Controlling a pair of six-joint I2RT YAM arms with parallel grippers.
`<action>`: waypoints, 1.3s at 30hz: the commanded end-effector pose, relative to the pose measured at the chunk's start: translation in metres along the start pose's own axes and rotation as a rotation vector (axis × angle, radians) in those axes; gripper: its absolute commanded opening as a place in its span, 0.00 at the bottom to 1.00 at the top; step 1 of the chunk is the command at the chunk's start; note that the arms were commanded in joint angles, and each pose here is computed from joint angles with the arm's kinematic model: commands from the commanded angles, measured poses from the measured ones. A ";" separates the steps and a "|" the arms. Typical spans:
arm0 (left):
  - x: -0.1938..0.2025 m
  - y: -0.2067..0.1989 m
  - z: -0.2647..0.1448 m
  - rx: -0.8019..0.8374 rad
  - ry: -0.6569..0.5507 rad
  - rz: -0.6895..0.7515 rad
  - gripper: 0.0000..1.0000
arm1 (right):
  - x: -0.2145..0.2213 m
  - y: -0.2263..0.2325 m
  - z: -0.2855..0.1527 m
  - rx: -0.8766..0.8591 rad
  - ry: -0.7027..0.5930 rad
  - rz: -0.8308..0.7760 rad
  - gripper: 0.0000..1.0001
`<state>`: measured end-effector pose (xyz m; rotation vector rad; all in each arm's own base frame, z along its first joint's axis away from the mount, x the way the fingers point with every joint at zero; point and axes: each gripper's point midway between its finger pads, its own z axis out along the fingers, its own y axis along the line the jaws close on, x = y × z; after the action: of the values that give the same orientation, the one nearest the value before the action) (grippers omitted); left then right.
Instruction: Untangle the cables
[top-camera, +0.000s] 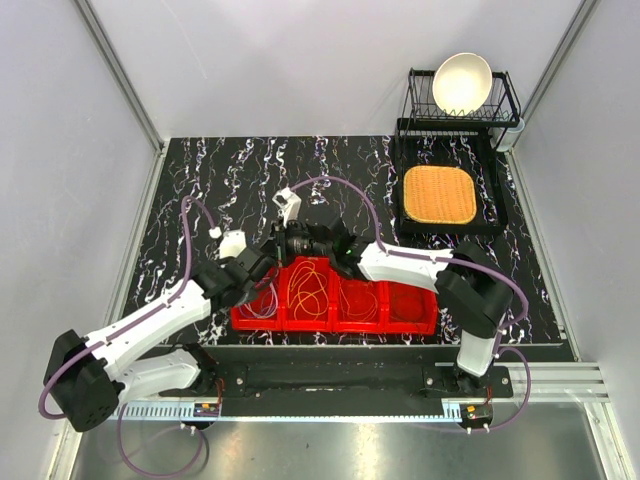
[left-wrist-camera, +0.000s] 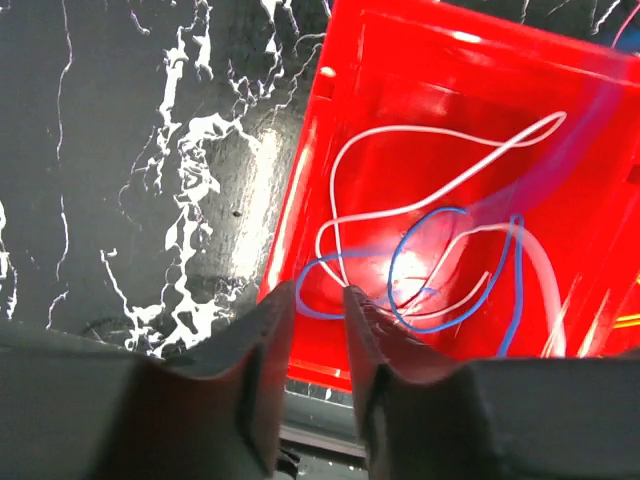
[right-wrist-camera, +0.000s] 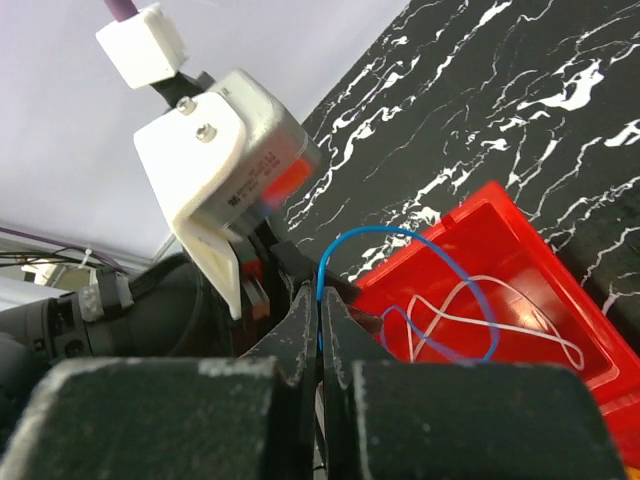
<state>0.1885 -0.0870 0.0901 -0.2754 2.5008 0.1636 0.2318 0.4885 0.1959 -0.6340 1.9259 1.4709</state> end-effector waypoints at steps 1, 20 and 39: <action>-0.026 -0.018 -0.016 0.076 -0.065 -0.008 0.43 | 0.000 0.023 -0.001 -0.015 -0.018 -0.052 0.00; -0.077 0.028 -0.083 0.052 -0.232 0.046 0.64 | 0.076 -0.028 0.036 0.144 0.192 0.017 0.00; -0.087 0.043 -0.090 0.108 -0.381 -0.026 0.71 | 0.073 -0.040 0.045 0.267 0.251 0.037 0.21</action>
<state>0.1875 -0.0477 0.2131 -0.2028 2.1559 0.0423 0.2102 0.5134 0.0818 -0.6766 2.3406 1.1929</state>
